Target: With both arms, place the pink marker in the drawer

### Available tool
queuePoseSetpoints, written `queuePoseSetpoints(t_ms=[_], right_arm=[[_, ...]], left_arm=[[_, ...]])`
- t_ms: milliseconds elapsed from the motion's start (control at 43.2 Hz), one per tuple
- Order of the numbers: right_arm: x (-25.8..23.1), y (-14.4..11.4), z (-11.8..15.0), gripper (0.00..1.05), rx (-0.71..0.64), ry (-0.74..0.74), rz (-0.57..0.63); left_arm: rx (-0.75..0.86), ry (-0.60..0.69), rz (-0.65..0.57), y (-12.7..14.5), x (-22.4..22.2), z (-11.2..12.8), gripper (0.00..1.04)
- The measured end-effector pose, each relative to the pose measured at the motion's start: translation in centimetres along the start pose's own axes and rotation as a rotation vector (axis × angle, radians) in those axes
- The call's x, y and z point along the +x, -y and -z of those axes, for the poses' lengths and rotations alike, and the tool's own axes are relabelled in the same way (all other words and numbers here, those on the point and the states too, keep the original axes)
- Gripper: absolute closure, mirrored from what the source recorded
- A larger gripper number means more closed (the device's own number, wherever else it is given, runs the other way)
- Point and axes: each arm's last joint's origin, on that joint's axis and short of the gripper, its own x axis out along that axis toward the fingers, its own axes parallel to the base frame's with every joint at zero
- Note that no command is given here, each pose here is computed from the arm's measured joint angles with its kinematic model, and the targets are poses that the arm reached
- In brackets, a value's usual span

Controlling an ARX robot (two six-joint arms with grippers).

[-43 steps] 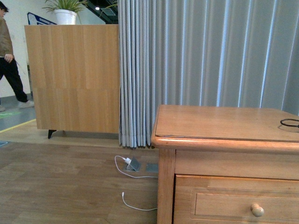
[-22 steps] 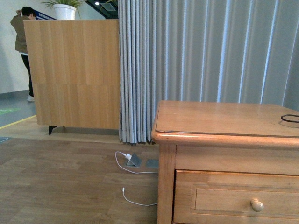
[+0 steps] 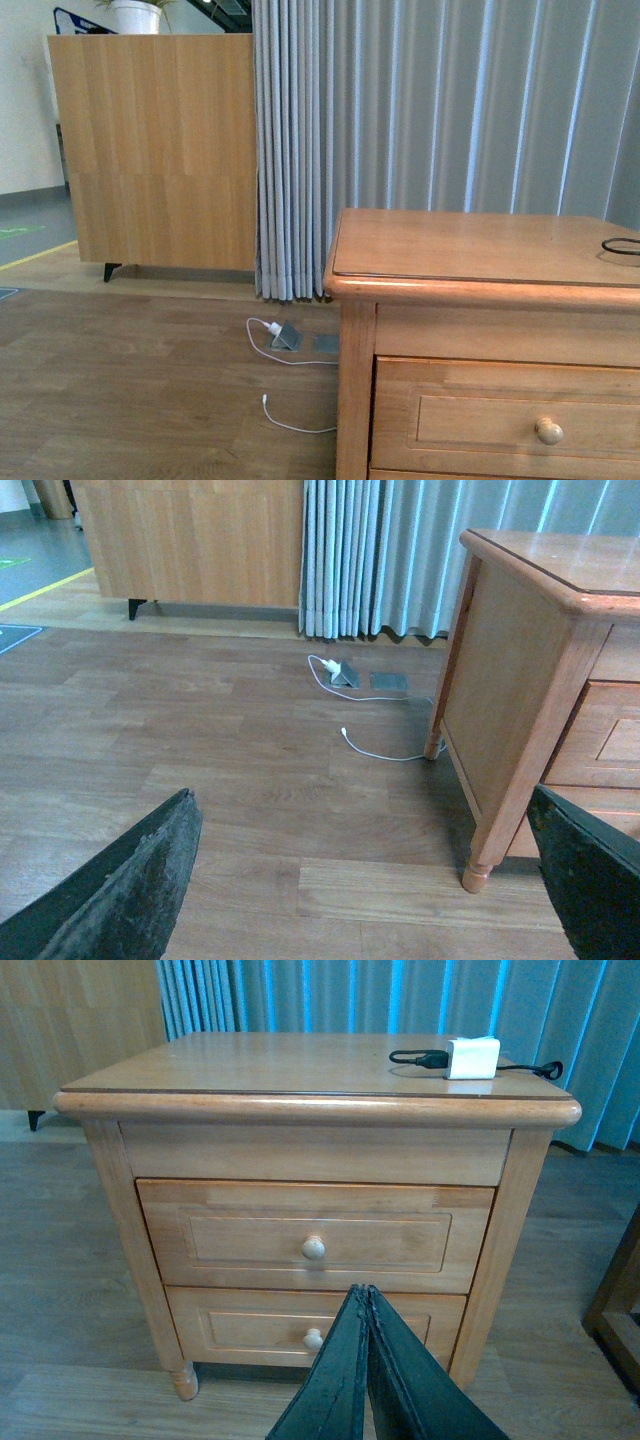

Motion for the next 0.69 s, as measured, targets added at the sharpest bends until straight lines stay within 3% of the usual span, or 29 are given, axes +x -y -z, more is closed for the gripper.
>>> queuePoseSetpoints(t_ms=[116,162,324,556,649,695], right_arm=[[0.0,0.0,0.01,1.03,0.0,-0.001,0.0],[0.0,0.0,0.01,0.99,0.0,-0.001,0.0],[0.0,0.0,0.01,0.61,0.0,-0.001,0.0],[0.0,0.0,0.01,0.19,0.0,-0.001,0.0],[0.0,0.0,0.01,0.06,0.001,-0.001,0.0],[0.0,0.0,0.01,0.08,0.002,-0.001,0.0]], left_arm=[[0.0,0.0,0.0,0.0,0.0,0.0,0.06],[0.0,0.0,0.0,0.0,0.0,0.0,0.06],[0.0,0.0,0.0,0.0,0.0,0.0,0.06],[0.0,0.0,0.0,0.0,0.0,0.0,0.06],[0.0,0.0,0.0,0.0,0.0,0.0,0.06],[0.0,0.0,0.0,0.0,0.0,0.0,0.06]])
